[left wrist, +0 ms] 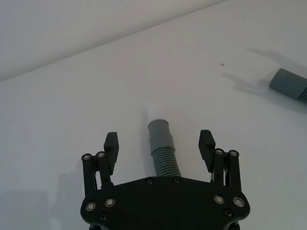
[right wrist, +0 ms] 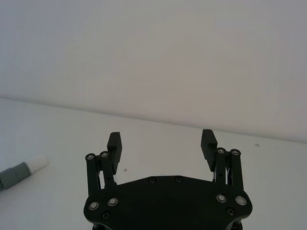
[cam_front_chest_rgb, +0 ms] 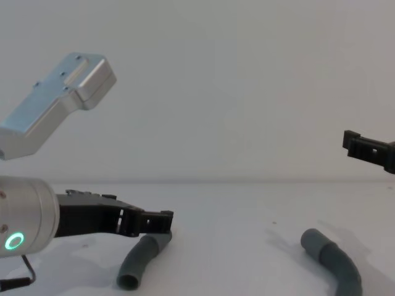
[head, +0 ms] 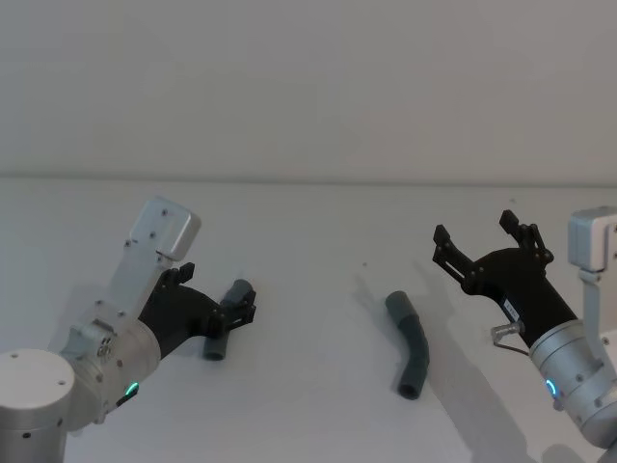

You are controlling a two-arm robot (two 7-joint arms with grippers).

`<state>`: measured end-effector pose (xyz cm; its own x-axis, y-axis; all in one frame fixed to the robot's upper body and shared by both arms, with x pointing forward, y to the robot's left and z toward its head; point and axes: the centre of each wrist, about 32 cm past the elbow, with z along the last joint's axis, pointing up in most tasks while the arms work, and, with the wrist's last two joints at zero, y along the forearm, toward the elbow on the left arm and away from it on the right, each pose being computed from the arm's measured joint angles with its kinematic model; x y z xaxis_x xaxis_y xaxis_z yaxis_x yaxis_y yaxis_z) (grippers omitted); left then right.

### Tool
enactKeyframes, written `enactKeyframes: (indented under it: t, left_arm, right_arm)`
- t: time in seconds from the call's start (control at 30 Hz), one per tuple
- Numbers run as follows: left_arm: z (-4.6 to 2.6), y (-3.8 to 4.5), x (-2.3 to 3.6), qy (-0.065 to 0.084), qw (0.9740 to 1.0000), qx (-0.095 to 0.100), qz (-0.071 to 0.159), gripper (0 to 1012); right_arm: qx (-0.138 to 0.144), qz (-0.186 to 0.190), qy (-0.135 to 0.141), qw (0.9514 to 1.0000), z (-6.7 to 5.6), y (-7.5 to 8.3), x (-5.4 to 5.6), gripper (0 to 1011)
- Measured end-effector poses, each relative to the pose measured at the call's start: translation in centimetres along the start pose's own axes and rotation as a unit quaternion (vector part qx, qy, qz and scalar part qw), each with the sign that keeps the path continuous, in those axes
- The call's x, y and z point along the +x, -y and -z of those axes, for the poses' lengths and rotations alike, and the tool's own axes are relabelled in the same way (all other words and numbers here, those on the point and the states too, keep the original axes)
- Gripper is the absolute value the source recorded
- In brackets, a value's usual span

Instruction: Use both hands to pick up one end of the pipe from the table, align the ends, and insert them.

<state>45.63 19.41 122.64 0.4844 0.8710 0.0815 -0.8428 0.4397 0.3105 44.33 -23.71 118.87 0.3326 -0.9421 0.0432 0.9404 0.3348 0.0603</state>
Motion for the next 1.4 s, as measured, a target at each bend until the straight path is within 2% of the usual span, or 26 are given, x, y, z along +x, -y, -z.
enactKeyframes:
  t: [1.4]
  left_arm:
    - [-0.02,-0.05,-0.14,-0.002,1.0,0.006,-0.001,1001]
  right_arm:
    - [0.0,0.0,0.0,1.0,0.0,0.0,0.0,1000]
